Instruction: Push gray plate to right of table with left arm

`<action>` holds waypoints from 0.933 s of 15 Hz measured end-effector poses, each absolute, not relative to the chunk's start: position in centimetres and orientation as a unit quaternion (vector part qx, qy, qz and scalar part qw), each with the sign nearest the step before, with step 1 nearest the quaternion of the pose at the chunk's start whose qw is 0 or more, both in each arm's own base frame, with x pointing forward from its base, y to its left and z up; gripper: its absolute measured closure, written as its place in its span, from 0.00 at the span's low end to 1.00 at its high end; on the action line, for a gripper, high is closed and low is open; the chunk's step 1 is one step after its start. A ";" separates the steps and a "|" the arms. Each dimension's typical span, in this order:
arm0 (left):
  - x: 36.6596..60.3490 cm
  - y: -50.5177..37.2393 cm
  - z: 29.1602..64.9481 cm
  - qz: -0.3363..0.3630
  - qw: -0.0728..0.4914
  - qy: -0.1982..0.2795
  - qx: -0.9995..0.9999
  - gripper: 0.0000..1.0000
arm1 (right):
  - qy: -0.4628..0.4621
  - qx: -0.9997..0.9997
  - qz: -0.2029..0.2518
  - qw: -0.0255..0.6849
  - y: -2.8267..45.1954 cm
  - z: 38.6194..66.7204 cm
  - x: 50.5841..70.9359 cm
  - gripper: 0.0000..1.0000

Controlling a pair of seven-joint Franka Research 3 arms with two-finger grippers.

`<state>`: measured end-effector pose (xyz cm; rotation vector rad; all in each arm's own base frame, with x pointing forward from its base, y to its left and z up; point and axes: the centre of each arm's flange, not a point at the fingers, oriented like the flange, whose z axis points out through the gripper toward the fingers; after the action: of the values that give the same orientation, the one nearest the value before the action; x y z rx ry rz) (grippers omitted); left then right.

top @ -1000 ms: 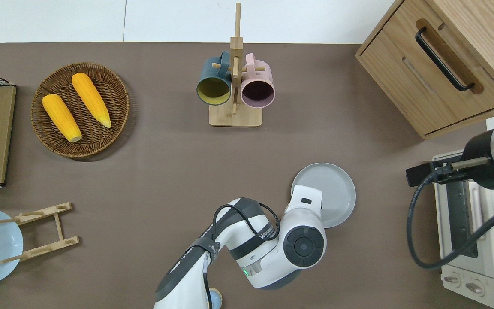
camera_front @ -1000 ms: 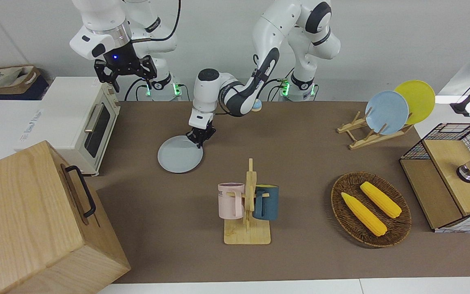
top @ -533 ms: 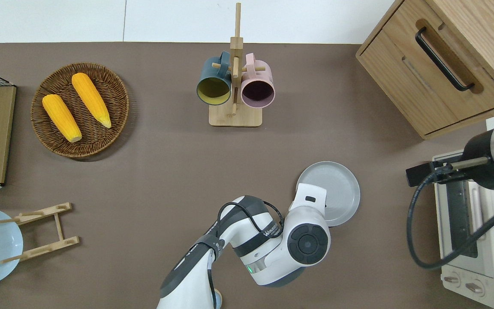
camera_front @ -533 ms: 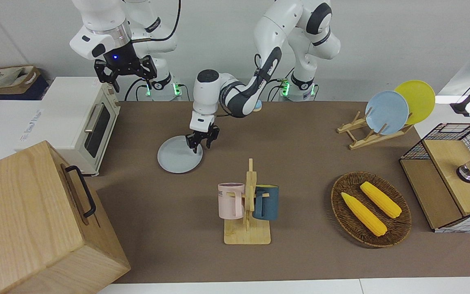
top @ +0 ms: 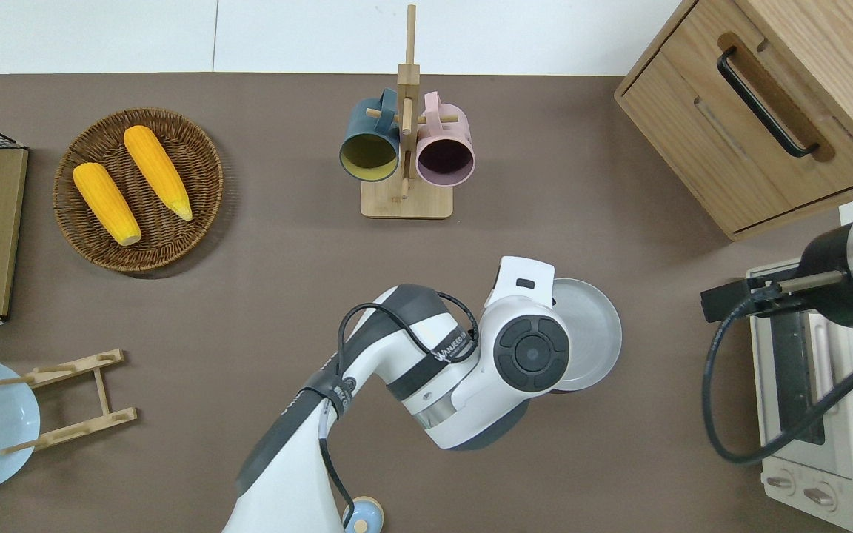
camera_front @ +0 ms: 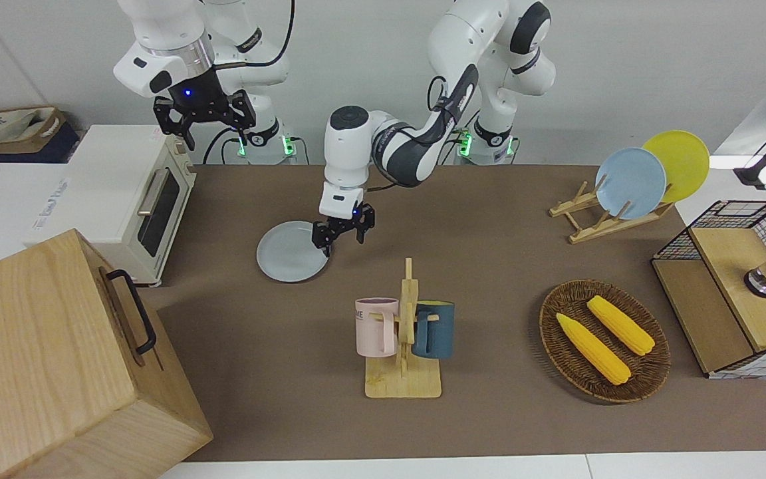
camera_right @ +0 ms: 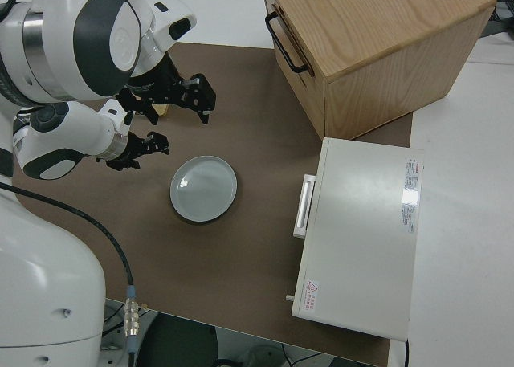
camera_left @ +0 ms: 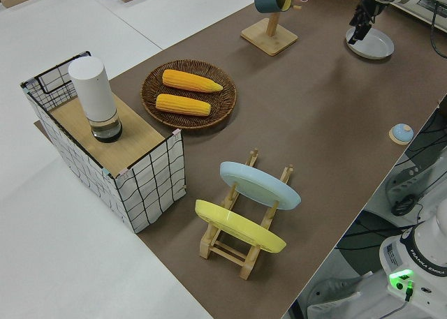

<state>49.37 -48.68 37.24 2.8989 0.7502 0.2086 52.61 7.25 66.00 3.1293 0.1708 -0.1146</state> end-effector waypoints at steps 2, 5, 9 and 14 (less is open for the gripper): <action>50.3 -47.1 38.4 0.071 0.058 0.237 0.967 0.01 | 0.054 0.998 -0.037 0.003 7.3 66.0 52.6 0.01; 51.7 -44.1 41.0 0.054 0.044 0.226 0.972 0.00 | 0.054 0.998 -0.037 0.003 7.3 66.0 52.6 0.01; 53.4 -38.9 45.8 0.029 0.019 0.210 0.977 0.00 | 0.054 0.998 -0.037 0.003 7.3 66.0 52.6 0.01; 55.1 -30.8 51.1 0.010 -0.003 0.137 0.991 0.00 | 0.054 0.998 -0.037 0.003 7.3 66.0 52.6 0.01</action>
<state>55.15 -30.84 51.11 3.1184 0.4302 0.0309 52.61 7.25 66.00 3.1293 0.1708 -0.1146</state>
